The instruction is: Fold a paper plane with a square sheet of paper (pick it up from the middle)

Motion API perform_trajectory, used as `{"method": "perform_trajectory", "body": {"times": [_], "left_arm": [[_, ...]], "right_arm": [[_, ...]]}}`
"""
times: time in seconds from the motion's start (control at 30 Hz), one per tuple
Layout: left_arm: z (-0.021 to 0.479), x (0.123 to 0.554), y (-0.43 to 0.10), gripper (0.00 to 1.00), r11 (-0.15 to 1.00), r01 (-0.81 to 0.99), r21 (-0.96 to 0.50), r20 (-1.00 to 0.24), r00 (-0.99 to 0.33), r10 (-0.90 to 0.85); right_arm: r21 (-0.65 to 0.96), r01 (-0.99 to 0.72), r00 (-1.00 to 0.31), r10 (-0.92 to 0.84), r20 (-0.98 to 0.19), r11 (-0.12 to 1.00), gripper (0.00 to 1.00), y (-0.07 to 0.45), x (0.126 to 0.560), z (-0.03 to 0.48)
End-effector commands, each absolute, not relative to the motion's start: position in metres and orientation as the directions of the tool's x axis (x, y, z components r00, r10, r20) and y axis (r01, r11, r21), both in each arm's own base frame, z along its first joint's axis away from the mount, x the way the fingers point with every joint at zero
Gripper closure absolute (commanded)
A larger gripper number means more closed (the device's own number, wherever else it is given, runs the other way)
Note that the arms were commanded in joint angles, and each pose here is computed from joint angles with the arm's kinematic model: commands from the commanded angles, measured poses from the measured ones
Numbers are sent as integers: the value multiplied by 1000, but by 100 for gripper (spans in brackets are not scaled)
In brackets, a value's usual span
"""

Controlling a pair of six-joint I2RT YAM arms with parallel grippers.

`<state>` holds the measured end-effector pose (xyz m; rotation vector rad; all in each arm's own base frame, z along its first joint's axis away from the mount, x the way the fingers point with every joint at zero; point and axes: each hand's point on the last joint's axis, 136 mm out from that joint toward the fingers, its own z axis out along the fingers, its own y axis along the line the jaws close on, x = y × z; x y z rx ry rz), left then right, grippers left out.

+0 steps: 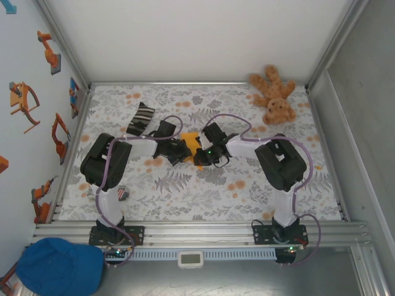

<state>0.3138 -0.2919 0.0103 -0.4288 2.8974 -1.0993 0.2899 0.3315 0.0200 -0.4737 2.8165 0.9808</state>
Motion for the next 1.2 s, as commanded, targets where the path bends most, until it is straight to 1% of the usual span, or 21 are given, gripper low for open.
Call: {"method": "perform_trajectory", "body": {"times": [0.0, 0.2, 0.37, 0.43, 0.57, 0.63, 0.77, 0.97, 1.17], "left_arm": [[-48, 290, -244, 100, 816, -386, -430, 150, -922, -357], [-52, 289, -239, 100, 820, -393, -417, 159, -920, -359], [-53, 289, -240, 100, 817, -391, -423, 167, -920, -354], [-52, 290, -242, 100, 815, -386, -431, 164, -922, -350], [-47, 291, -249, 100, 810, -368, -456, 168, -930, -328], [-46, 291, -252, 100, 810, -362, -461, 168, -932, -321], [-43, 293, -255, 100, 806, -355, -473, 164, -935, -315], [-38, 295, -259, 100, 801, -345, -490, 159, -938, -306], [-30, 299, -263, 100, 795, -326, -511, 147, -945, -294]], "right_arm": [[554, -334, -942, -296, -161, 762, 100, 321, 274, 9], [559, -333, -940, -318, -127, 759, 100, 305, 248, 7], [559, -332, -940, -312, -135, 760, 100, 290, 232, 11], [561, -345, -937, -308, -162, 753, 100, 289, 233, 20], [580, -425, -902, -273, -334, 695, 100, 304, 254, 67], [570, -430, -896, -256, -362, 700, 100, 309, 266, 74], [564, -394, -915, -251, -315, 726, 100, 319, 281, 54], [556, -388, -918, -250, -309, 735, 100, 332, 300, 41], [532, -363, -930, -266, -252, 765, 100, 327, 297, 16]]}}
